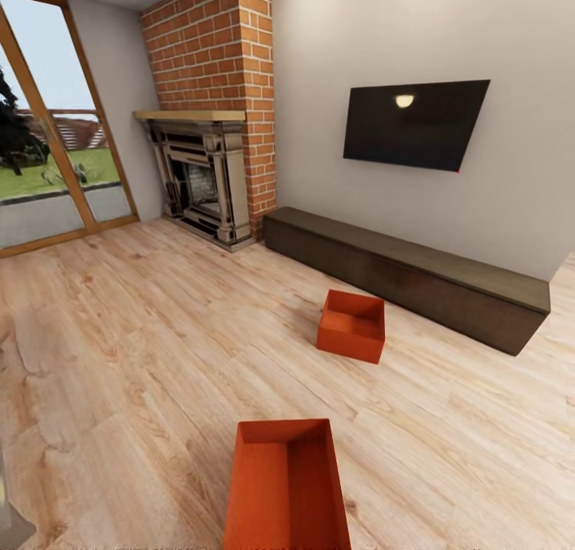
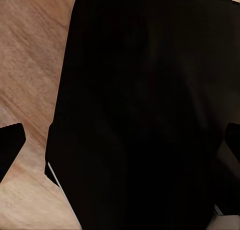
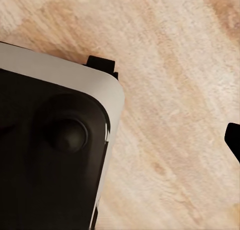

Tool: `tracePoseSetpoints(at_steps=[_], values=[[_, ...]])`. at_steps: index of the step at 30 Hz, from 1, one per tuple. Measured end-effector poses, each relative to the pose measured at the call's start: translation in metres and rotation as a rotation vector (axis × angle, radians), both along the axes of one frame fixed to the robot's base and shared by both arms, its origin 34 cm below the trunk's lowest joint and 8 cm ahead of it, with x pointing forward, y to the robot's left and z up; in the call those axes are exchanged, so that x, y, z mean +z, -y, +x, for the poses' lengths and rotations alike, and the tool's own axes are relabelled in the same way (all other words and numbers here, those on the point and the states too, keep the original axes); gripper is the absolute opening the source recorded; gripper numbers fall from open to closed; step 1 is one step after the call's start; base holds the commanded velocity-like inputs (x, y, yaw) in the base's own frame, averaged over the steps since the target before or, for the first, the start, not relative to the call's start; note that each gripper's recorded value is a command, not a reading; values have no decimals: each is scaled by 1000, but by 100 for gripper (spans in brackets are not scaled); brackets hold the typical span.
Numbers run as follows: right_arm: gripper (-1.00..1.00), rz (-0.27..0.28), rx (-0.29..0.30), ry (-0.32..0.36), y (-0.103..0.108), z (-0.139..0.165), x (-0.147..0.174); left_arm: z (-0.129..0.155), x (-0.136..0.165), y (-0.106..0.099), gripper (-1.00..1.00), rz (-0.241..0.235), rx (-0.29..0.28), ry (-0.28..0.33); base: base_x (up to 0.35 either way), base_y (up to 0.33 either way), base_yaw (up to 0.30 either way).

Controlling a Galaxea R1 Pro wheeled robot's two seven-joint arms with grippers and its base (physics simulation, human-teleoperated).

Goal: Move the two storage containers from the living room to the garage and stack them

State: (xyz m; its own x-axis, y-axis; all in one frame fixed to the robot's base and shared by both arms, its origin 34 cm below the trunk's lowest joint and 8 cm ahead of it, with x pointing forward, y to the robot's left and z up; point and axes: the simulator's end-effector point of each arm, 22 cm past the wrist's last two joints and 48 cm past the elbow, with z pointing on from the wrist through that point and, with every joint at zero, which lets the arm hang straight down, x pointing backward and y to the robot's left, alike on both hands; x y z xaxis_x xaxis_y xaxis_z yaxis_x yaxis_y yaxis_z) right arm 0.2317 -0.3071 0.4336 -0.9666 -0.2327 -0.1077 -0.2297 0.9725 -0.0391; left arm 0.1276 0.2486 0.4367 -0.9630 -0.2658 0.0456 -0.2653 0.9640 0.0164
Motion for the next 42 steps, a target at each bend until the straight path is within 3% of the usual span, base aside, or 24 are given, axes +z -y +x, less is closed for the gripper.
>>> tracePoseSetpoints(at_steps=[42], values=[[100, 0, -1, -67, 0, -27, -5, -26, 2, 0, 100, 0, 0, -68, 0, 0, 0]])
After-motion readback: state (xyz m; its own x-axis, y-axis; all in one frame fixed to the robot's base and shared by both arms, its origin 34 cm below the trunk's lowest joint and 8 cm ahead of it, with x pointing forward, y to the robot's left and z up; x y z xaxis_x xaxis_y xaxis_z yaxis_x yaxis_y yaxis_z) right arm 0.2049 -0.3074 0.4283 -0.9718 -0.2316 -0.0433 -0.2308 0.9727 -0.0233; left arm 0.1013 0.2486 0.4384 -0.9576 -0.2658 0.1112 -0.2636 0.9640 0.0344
